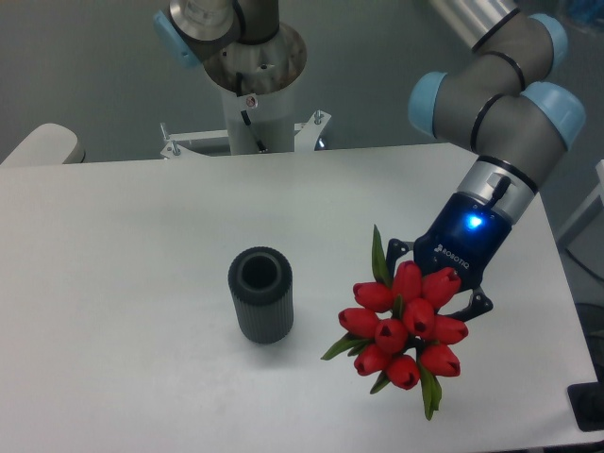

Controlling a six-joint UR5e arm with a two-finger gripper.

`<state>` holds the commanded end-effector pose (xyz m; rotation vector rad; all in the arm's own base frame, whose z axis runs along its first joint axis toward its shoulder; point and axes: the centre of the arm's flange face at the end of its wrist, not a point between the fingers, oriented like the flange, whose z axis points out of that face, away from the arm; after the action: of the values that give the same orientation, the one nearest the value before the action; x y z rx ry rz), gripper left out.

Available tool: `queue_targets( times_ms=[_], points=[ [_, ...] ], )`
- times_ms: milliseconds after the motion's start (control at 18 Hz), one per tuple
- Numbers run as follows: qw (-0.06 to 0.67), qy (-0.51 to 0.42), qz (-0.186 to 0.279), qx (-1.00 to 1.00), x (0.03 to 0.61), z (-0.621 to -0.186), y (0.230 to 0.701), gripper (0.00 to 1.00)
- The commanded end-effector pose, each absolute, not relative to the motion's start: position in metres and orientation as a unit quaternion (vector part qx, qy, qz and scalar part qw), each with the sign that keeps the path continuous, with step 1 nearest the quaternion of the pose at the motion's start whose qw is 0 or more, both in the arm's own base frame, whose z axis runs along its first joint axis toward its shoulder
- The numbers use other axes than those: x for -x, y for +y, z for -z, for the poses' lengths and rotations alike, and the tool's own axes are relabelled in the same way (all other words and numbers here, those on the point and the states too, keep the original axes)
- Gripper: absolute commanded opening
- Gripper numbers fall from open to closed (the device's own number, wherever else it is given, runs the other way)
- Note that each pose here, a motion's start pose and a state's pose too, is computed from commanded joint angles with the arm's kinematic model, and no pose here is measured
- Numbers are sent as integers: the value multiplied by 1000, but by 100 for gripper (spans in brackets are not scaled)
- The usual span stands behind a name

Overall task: Insert the flowers into the vase
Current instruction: 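Hold the red tulip bouquet in the gripper above the table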

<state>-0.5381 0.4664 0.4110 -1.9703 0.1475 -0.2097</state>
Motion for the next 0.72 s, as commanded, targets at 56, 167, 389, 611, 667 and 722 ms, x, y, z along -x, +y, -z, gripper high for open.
queue_targets(
  times_ms=[56, 167, 389, 611, 667, 722],
  points=[
    [546, 62, 89, 831, 538, -410, 466, 30],
    [546, 62, 89, 831, 538, -410, 466, 30],
    [550, 65, 90, 828, 539, -409, 466, 30],
    [574, 63, 115, 808, 533, -411, 468, 30],
    [575, 64, 115, 808, 530, -413, 468, 30],
    [575, 66, 115, 807, 527, -416, 468, 30]
  ],
)
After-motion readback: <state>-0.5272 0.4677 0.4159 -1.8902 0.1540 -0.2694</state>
